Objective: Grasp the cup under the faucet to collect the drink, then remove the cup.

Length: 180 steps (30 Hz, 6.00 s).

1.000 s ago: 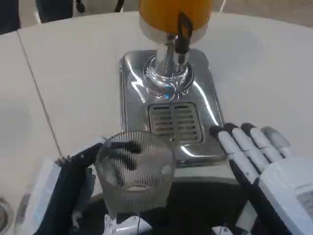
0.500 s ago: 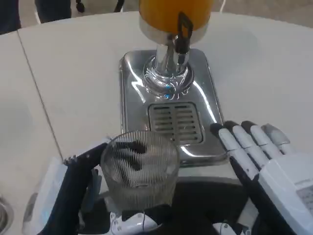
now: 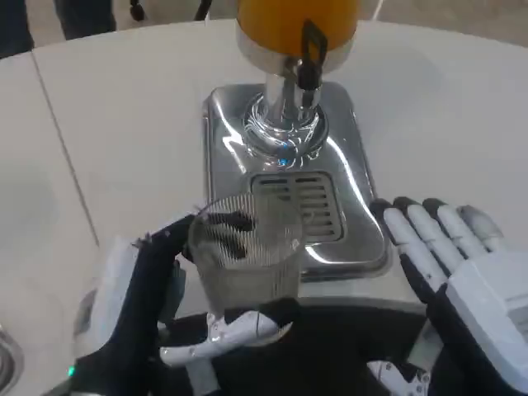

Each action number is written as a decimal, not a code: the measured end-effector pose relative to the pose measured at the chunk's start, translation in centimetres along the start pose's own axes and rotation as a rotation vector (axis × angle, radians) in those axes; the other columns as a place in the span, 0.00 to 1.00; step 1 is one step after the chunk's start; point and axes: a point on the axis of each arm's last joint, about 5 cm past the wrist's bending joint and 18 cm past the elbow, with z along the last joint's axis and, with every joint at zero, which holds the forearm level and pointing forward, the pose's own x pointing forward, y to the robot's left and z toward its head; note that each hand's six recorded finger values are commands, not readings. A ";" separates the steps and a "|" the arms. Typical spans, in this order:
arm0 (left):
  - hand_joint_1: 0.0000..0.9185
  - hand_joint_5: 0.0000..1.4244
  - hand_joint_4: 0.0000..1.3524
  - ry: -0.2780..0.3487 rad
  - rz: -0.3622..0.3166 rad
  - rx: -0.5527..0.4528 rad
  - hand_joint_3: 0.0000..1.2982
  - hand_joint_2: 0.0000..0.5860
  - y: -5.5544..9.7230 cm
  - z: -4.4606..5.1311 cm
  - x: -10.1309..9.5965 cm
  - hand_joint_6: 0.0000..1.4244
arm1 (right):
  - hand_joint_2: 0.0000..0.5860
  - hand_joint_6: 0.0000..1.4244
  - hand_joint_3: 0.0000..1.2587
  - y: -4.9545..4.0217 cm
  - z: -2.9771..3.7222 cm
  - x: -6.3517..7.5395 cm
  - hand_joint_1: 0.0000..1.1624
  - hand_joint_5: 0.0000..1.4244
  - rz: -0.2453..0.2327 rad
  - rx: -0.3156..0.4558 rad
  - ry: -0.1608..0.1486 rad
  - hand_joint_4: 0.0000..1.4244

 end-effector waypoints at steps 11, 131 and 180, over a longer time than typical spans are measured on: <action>0.71 1.00 0.83 0.006 0.064 -0.008 0.89 0.11 -5.2 -1.50 6.1 1.00 | 0.71 0.00 0.00 -0.02 0.01 -0.3 0.36 0.00 0.034 0.009 0.027 0.00; 0.00 0.00 0.00 0.121 -0.212 0.693 0.00 0.28 4.3 -0.23 -3.5 0.01 | 0.69 0.00 0.00 -1.00 1.65 14.3 0.34 0.00 -0.205 0.915 -0.128 0.00; 0.03 0.00 0.00 0.169 -0.106 0.636 0.00 0.18 3.9 -1.74 -2.5 0.01 | 0.71 0.06 0.04 -5.60 4.49 16.2 0.24 0.02 0.072 0.284 -0.238 0.00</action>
